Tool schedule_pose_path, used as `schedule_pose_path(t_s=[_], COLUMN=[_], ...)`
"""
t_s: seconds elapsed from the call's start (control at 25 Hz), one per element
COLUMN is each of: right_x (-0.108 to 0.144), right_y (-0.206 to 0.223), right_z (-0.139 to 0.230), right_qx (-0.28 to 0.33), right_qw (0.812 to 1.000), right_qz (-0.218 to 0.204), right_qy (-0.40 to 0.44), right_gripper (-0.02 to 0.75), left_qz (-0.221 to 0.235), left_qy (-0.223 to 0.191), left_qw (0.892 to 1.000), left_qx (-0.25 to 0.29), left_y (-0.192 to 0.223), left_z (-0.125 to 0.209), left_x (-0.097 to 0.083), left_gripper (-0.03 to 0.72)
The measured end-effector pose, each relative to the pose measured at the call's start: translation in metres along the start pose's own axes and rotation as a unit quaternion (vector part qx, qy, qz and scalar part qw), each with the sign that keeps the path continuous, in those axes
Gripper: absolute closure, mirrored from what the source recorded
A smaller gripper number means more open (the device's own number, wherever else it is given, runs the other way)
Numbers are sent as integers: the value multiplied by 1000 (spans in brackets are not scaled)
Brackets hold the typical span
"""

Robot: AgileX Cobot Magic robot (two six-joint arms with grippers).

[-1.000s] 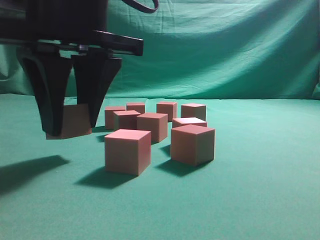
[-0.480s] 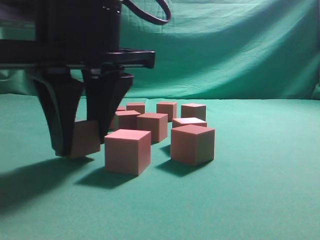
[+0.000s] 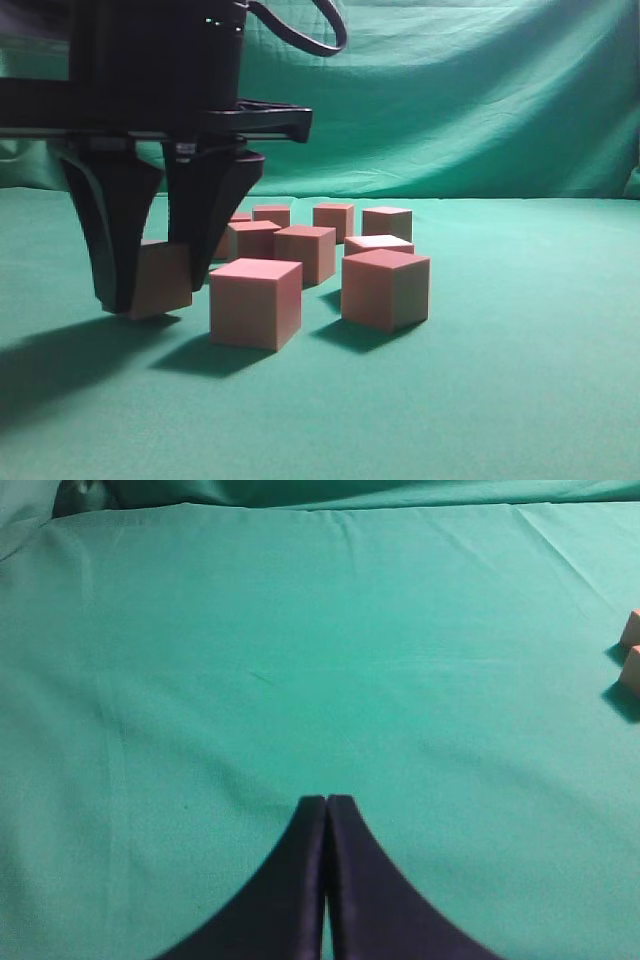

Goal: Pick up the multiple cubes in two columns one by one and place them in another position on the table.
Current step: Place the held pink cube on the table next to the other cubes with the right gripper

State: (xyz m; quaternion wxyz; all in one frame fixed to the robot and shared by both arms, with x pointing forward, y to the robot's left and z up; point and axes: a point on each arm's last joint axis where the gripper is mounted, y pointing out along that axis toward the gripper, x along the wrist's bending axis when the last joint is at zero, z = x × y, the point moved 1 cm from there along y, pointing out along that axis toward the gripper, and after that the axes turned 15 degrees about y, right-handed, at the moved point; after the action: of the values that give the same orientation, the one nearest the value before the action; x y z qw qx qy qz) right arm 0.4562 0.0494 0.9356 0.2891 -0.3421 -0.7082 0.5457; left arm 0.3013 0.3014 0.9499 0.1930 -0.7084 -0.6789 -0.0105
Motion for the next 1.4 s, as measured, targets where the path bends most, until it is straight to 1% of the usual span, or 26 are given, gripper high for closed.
schedule_pose_path(t_s=[0.24, 1.04, 1.08, 1.16, 1.32, 1.36, 1.4], right_x=[-1, -2, -2, -2, -1, -1, -1], right_y=[0, 4, 6, 6, 6, 6, 6], right_z=[0, 2, 3, 3, 3, 3, 3], right_qx=[-1, 7, 8, 9, 11, 12, 12], right_qw=[1000, 1000, 1000, 1000, 1000, 1000, 1000], right_qz=[4, 10, 11, 11, 7, 6, 6], right_qy=[13, 8, 7, 8, -8, -10, -11], right_gripper=[473, 473, 421, 353, 181, 143, 123], left_qz=[0, 0, 0, 0, 0, 0, 0], left_qy=[0, 0, 0, 0, 0, 0, 0], left_qw=[1000, 1000, 1000, 1000, 1000, 1000, 1000], left_qx=[0, 0, 0, 0, 0, 0, 0], left_y=[0, 0, 0, 0, 0, 0, 0], left_z=[0, 0, 0, 0, 0, 0, 0], left_x=[0, 0, 0, 0, 0, 0, 0], left_gripper=[688, 688, 688, 688, 688, 688, 688])
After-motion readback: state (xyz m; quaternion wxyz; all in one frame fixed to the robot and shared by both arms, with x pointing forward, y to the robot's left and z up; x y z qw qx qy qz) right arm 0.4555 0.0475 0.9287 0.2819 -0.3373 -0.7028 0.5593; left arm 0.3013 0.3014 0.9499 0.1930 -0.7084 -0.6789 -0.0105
